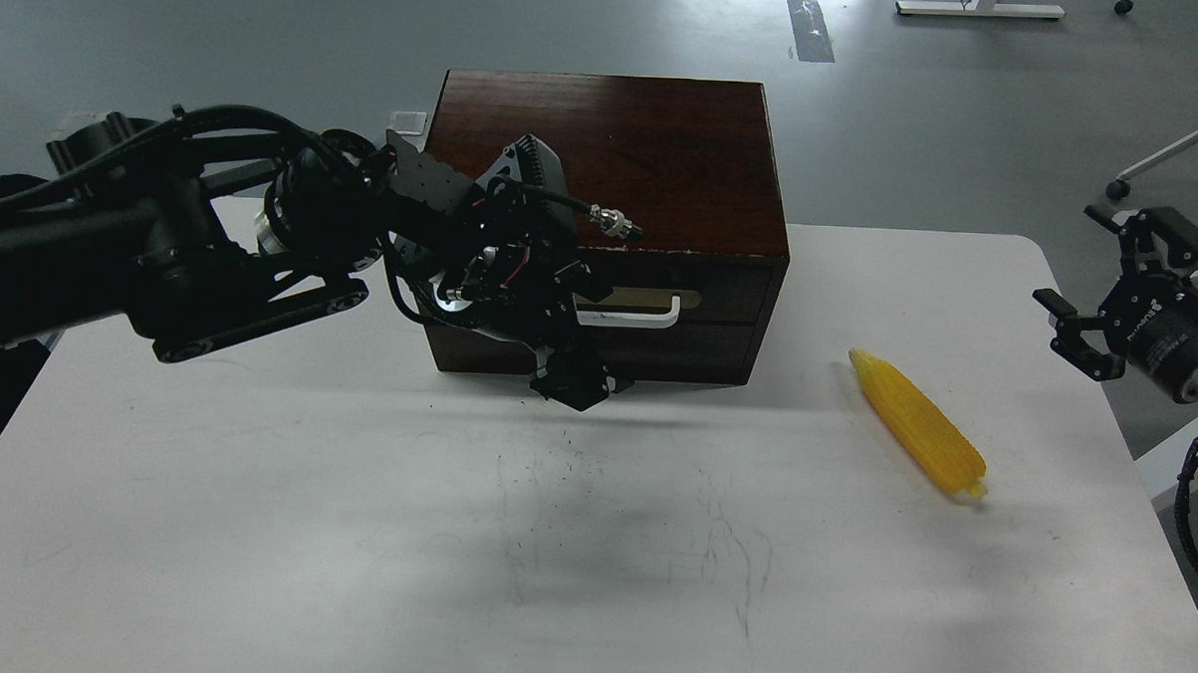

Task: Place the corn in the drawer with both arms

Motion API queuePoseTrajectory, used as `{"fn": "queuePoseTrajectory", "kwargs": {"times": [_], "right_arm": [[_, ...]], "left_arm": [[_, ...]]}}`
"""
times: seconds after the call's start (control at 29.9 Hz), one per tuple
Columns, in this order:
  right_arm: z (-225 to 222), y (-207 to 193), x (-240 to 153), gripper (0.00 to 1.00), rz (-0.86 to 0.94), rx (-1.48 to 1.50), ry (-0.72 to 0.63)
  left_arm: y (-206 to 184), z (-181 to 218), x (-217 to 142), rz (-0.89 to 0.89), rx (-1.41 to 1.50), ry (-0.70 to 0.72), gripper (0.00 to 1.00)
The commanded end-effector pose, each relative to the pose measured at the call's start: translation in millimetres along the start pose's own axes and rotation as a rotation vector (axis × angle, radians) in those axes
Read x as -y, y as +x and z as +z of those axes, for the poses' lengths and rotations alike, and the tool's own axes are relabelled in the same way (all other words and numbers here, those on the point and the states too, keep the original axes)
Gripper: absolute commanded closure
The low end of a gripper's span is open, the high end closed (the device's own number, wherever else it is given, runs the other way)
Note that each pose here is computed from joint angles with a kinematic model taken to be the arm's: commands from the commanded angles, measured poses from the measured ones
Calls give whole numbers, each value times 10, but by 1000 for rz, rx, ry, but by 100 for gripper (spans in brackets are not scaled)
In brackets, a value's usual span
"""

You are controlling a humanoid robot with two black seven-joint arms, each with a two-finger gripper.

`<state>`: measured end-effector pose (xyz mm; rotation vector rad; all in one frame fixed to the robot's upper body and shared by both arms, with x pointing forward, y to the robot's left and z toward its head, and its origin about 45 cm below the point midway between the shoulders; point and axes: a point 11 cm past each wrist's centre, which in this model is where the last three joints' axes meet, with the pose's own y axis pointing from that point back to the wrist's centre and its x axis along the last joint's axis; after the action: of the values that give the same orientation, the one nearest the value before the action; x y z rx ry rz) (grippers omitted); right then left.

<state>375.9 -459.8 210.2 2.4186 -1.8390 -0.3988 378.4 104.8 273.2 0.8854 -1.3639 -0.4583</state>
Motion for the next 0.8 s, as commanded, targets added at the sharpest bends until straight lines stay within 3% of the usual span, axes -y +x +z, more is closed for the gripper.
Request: {"fn": "queuePoseTrajectory", "kwargs": {"times": [0.0, 0.77], "right_arm": [[-4, 28, -9, 0, 8, -4, 0], [13, 41, -22, 0, 12, -5, -4]], "left_arm": [[-57, -9, 20, -18, -4, 2, 1], [-237, -134, 68, -51, -52, 31, 1]]}}
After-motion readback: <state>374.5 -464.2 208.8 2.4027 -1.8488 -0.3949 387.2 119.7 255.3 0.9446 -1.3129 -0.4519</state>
